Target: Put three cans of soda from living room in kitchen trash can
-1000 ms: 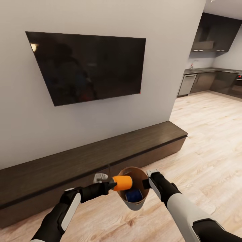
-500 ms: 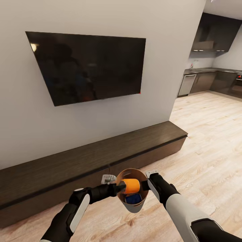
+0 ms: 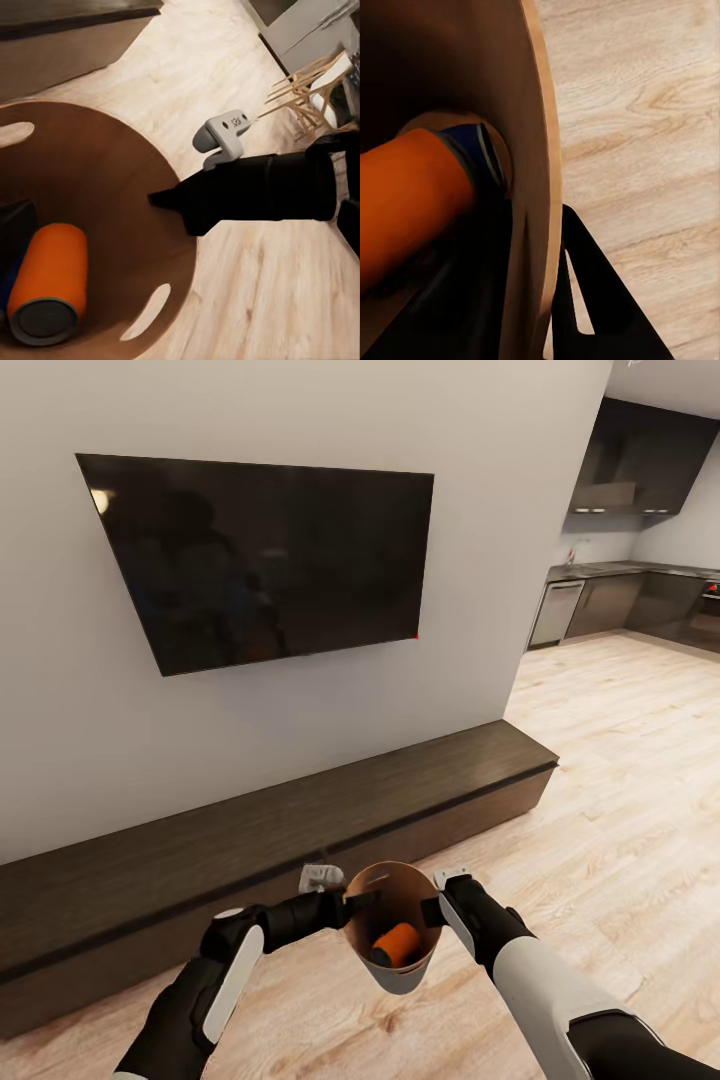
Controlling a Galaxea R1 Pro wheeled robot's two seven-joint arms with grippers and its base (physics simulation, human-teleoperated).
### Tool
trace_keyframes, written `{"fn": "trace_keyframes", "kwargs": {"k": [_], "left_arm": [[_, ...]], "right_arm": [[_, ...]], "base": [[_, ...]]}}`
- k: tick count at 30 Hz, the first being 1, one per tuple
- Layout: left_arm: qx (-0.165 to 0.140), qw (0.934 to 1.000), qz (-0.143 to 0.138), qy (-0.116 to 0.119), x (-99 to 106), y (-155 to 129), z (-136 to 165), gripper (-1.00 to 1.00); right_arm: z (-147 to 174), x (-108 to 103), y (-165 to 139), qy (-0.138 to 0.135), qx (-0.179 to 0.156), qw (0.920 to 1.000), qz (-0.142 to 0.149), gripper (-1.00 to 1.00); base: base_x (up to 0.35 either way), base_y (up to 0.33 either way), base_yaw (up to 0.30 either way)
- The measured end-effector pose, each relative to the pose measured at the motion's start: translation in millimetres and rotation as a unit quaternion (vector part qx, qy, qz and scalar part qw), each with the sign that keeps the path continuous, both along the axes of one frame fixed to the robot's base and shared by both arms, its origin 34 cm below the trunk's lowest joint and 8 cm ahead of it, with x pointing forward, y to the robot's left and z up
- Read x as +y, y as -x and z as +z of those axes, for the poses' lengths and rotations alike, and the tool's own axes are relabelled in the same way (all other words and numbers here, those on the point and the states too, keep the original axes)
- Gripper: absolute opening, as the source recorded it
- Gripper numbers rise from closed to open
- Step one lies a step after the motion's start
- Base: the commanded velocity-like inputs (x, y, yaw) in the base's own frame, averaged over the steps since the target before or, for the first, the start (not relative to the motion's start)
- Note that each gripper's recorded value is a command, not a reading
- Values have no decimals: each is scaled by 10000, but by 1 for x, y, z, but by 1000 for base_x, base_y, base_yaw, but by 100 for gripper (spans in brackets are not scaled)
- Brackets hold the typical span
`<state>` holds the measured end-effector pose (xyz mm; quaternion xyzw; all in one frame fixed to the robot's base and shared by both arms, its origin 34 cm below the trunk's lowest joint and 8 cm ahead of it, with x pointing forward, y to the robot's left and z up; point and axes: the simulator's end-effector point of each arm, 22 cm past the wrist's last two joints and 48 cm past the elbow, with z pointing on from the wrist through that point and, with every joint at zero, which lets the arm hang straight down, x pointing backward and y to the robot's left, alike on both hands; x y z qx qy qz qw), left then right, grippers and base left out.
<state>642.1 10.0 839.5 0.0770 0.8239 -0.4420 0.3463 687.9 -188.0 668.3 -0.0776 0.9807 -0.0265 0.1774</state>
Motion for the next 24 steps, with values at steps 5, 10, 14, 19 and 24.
{"fn": "trace_keyframes", "kwargs": {"k": [5,10,14,19,24], "left_arm": [[-213,9990,-392,84,37,8,7,100],[-259,9981,-472,288,96,10,12,100],[-90,9976,-375,577,130,14,6,100],[464,9974,-125,538,168,30,-39,100],[629,9973,150,351,196,45,-82,100]], "right_arm": [[0,0,0,-30,8,10000,5,-100],[0,0,0,-39,2,10000,3,-100],[0,0,0,-40,1,10000,16,-100],[-1,11,1,-342,42,9994,62,-100],[-1,13,2,-365,48,9992,139,-100]], "base": [[0,0,0],[0,0,0],[0,0,0],[0,0,0],[0,0,0]]}}
